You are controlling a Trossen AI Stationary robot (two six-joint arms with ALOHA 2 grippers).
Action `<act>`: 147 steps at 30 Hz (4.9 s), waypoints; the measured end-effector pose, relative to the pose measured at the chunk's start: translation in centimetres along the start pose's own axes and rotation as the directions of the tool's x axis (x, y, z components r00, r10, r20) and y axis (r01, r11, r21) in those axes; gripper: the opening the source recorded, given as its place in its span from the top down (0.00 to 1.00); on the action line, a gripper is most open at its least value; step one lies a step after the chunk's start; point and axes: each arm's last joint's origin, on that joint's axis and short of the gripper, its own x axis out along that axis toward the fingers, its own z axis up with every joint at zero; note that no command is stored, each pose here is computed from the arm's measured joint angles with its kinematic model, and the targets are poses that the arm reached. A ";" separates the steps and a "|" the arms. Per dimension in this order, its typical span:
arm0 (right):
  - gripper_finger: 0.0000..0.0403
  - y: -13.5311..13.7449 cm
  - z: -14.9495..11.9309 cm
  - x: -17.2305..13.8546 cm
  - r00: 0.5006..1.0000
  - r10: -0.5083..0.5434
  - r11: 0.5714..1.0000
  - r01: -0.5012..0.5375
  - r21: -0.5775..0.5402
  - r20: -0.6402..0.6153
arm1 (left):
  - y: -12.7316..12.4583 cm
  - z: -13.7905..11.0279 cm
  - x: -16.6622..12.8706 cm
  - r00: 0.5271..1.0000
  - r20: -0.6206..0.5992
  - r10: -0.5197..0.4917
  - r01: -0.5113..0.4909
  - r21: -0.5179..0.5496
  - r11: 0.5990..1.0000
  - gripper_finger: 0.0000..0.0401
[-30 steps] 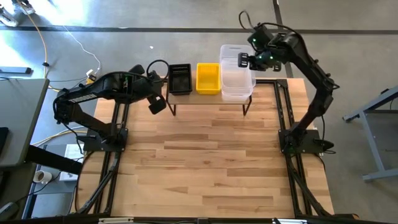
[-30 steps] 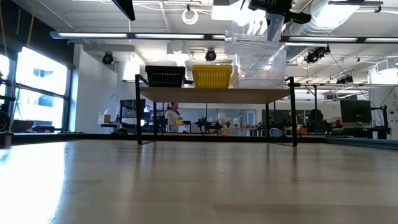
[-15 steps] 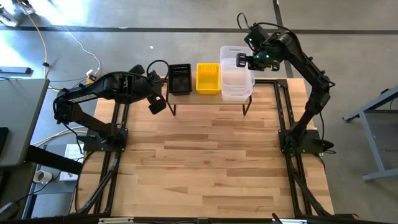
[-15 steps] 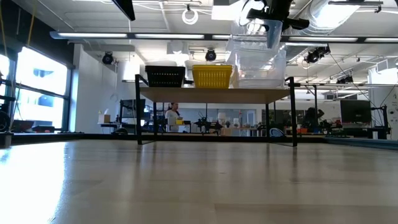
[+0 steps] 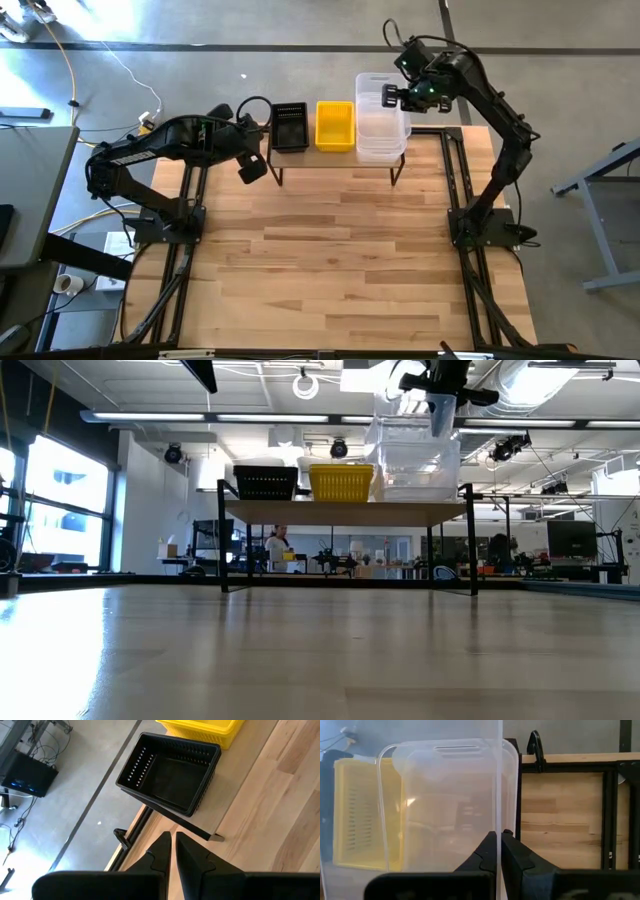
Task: Stack baskets on shelf by color
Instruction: Stack the transparent bin on top of the transparent bin on the shelf
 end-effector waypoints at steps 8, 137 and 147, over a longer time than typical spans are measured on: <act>1.00 -0.5 0.6 0.1 1.000 0.005 1.000 -0.005 0.000 -0.010 | -0.2 0.0 0.0 0.998 -0.010 -0.056 0.056 0.000 0.998 0.95; 0.83 -2.0 -0.8 -2.9 0.995 0.004 0.991 0.009 -0.133 0.099 | -0.2 0.0 0.0 0.997 -0.013 -0.070 0.070 0.018 0.997 0.95; 0.83 -0.6 -1.5 -2.1 0.998 0.011 0.991 -0.003 -0.133 0.061 | -0.2 0.0 0.0 0.997 -0.013 -0.072 0.072 0.051 0.996 0.95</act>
